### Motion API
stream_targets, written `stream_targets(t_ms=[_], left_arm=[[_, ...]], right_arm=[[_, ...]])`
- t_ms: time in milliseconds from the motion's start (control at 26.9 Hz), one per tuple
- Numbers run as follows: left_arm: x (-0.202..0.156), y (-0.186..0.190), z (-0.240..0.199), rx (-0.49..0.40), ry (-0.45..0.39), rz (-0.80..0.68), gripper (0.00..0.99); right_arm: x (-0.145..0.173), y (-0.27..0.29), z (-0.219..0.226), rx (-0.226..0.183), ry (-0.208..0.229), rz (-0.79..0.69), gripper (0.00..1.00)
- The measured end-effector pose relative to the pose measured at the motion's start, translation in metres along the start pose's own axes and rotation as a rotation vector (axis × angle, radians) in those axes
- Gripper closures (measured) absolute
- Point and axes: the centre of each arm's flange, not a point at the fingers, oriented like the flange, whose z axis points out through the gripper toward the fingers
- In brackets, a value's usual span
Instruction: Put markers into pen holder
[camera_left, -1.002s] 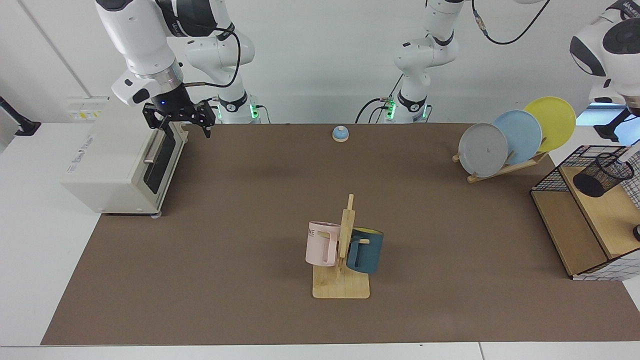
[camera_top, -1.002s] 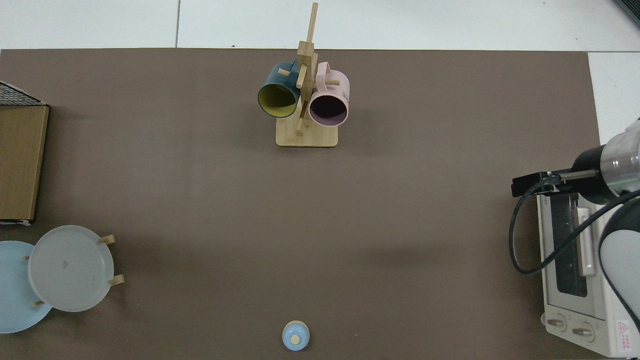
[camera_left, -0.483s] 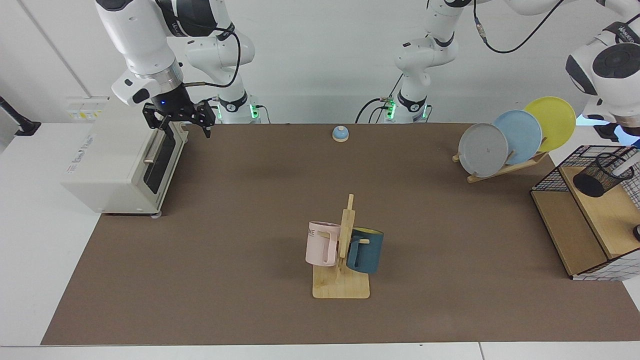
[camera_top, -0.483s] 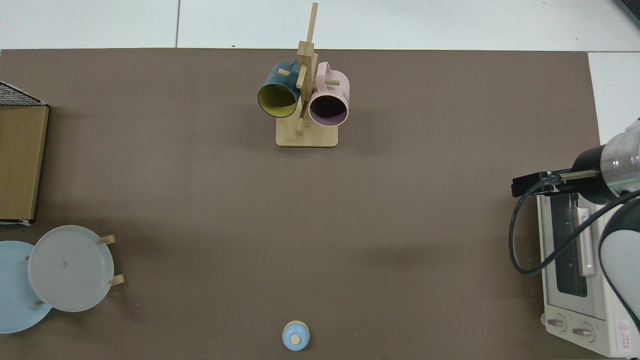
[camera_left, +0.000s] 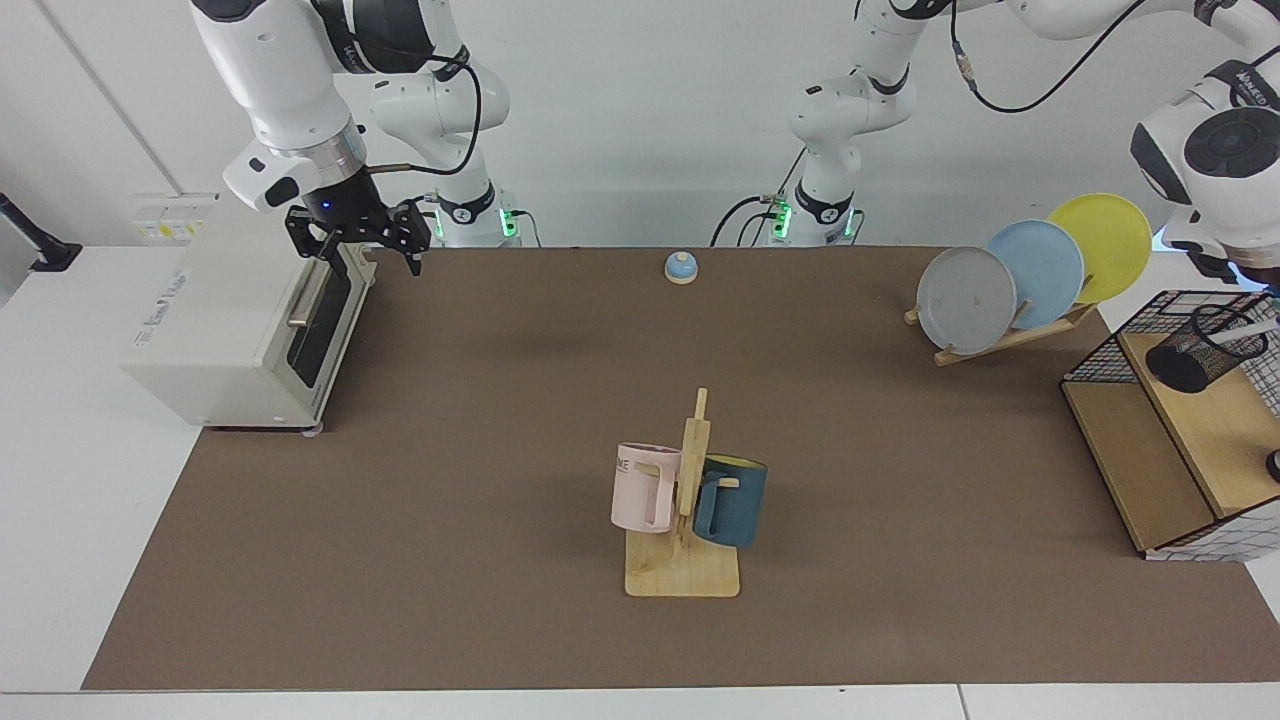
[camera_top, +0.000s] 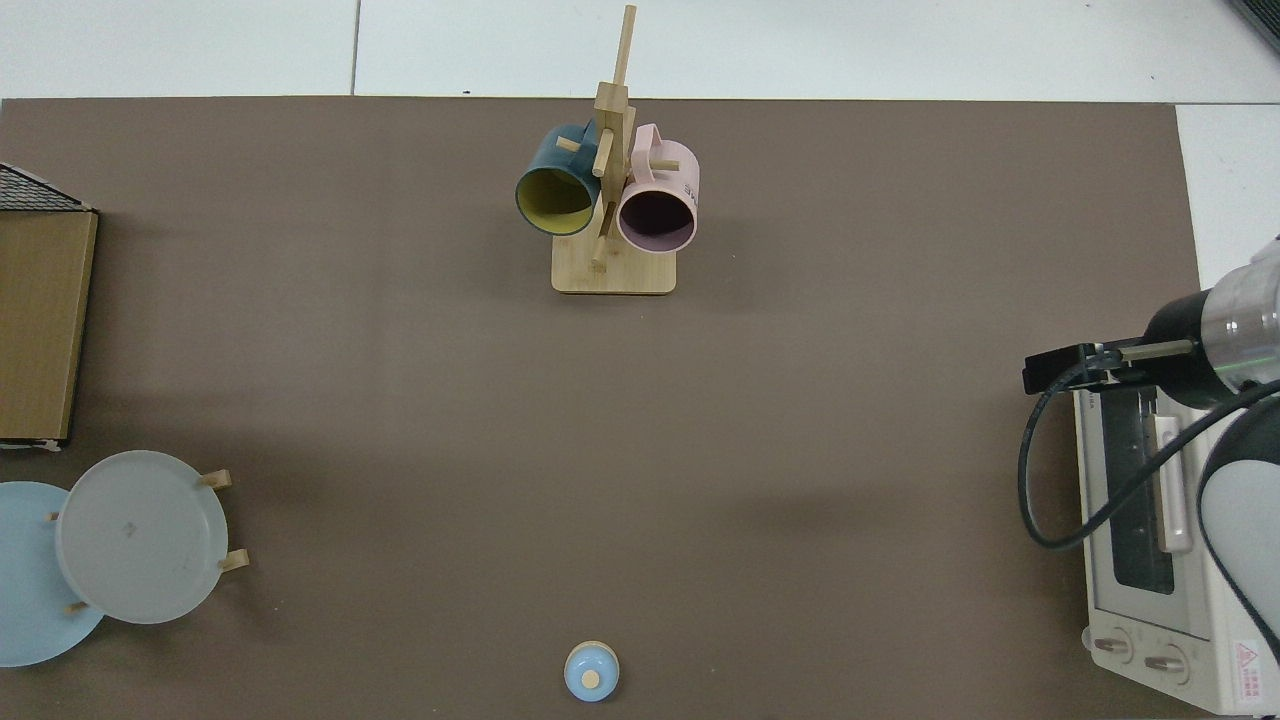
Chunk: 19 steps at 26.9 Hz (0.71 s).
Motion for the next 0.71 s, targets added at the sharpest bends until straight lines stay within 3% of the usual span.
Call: stream_targets(t_ms=[111, 186, 297, 483, 705], left_arm=[[0.016, -0.004, -0.010, -0.025, 0.047, -0.005, 0.295], [0.031, -0.007, -0.019, -0.046, 0.089, -0.024, 0.110], [0.051, -0.011, -0.035, -0.068, 0.131, -0.072, 0.004], [0.087, -0.015, -0.057, -0.124, 0.221, -0.179, 0.000], [0.119, -0.010, -0.075, -0.260, 0.313, -0.404, 0.000]], right_arm=[[0.000, 0.000, 0.000, 0.000, 0.000, 0.000, 0.00], [0.000, 0.000, 0.000, 0.000, 0.000, 0.000, 0.00], [0.000, 0.000, 0.000, 0.000, 0.000, 0.000, 0.00], [0.000, 0.000, 0.000, 0.000, 0.000, 0.000, 0.00], [0.000, 0.000, 0.000, 0.000, 0.000, 0.000, 0.00]])
